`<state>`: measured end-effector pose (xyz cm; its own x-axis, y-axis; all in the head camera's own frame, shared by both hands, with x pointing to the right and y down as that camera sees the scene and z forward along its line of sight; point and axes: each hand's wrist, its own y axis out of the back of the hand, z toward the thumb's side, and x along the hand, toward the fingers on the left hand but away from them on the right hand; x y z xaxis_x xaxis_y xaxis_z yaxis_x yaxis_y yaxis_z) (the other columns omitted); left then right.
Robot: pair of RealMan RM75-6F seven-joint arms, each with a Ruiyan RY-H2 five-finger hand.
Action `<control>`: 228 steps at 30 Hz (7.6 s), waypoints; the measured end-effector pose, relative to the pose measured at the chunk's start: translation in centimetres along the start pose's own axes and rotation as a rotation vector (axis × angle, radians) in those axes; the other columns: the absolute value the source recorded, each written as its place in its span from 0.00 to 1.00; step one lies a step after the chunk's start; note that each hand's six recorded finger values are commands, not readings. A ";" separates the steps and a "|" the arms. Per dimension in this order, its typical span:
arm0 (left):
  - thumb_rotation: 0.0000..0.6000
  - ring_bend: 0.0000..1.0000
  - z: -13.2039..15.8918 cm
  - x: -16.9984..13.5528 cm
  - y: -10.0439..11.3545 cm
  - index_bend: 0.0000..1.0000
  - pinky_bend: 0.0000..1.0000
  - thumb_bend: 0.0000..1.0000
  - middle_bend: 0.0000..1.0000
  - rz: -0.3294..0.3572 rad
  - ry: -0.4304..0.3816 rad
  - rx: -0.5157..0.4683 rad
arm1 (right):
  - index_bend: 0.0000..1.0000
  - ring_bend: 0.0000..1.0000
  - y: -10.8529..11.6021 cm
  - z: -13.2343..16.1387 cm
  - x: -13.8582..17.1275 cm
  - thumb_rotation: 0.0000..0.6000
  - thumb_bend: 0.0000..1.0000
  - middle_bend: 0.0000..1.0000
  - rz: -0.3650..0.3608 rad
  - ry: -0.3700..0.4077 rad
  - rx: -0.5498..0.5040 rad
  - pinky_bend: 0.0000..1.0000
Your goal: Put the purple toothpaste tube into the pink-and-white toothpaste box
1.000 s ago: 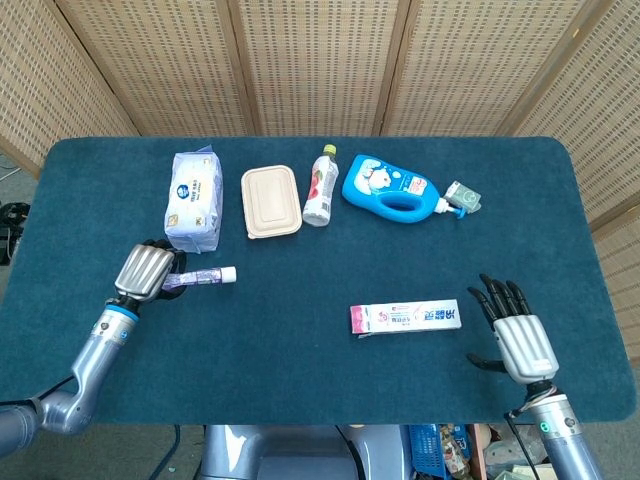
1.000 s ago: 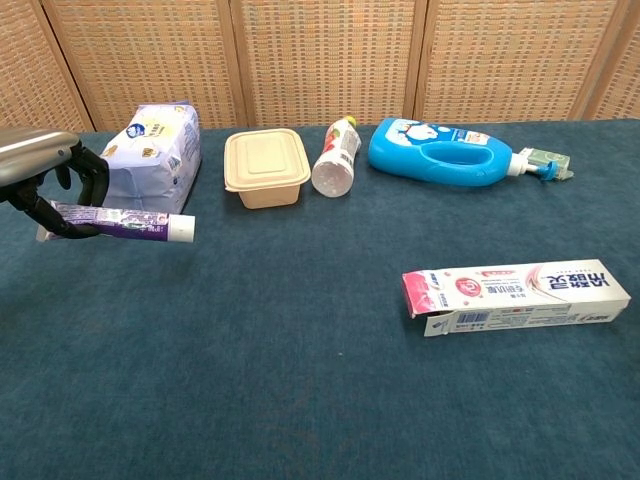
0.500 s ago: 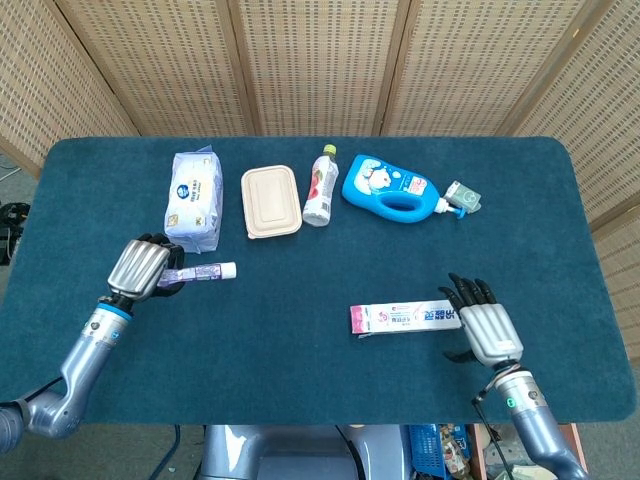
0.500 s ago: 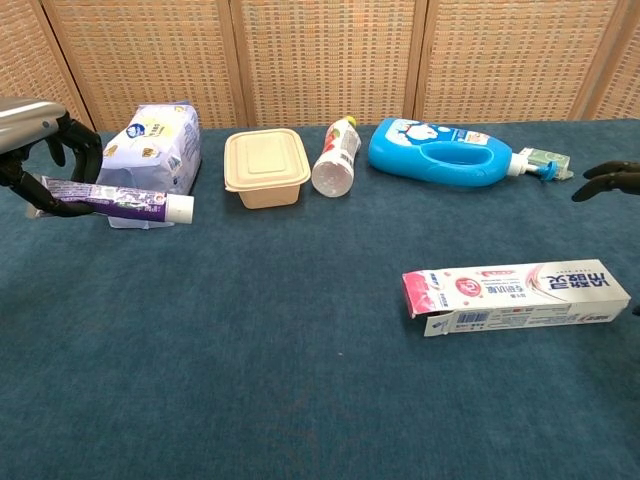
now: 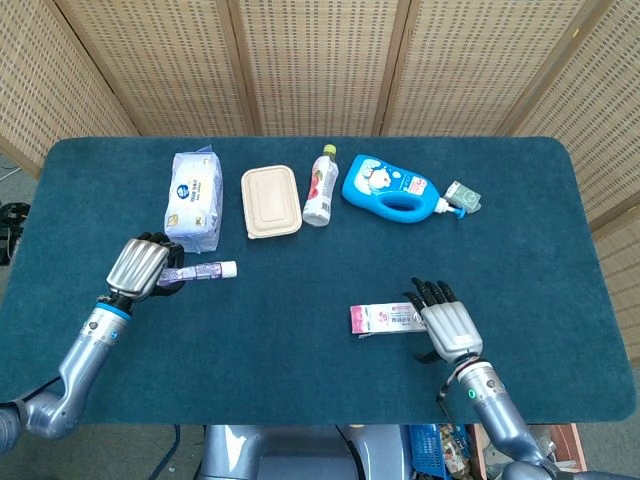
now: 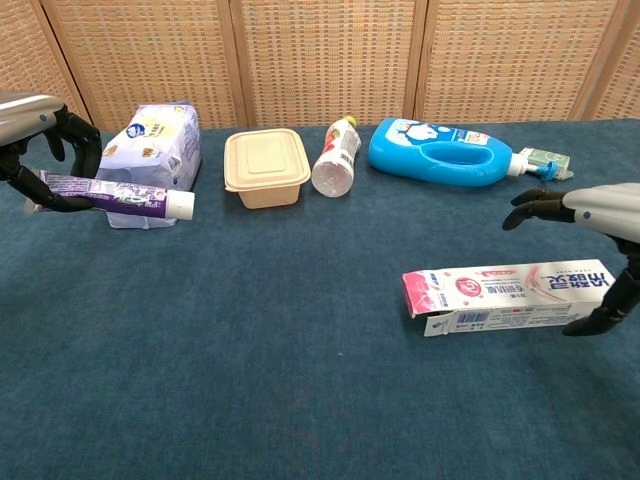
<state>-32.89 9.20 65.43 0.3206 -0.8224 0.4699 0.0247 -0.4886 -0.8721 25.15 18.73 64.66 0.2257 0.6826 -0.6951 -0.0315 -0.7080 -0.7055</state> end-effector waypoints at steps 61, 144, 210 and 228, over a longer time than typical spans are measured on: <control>1.00 0.34 -0.4 -0.3 -0.2 0.83 0.37 0.42 0.60 0.004 0.000 -0.037 | 0.58 0.43 -2.8 2.2 -5.2 1.00 0.00 0.50 -0.134 -0.014 -0.085 0.41; 1.00 0.36 9.3 -1.7 1.3 0.83 0.39 0.42 0.62 -0.069 -0.190 -0.405 | 0.62 0.46 3.1 9.0 -4.8 1.00 0.00 0.52 -0.136 0.047 -0.423 0.47; 1.00 0.36 14.9 -0.8 0.3 0.83 0.39 0.41 0.62 -0.038 -0.255 -0.584 | 0.62 0.46 3.7 10.6 -3.8 1.00 0.00 0.52 -0.051 0.099 -0.658 0.48; 1.00 0.36 15.1 -0.7 0.1 0.83 0.38 0.42 0.62 -0.018 -0.256 -0.618 | 0.62 0.46 3.9 10.7 -3.7 1.00 0.01 0.53 0.076 0.092 -0.948 0.48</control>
<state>-18.80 14.16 62.99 0.5419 -0.7547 0.3698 -0.4906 -0.6414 -0.5898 13.78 15.39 62.95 0.3325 0.6403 -0.6925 0.7438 -0.6295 -0.2249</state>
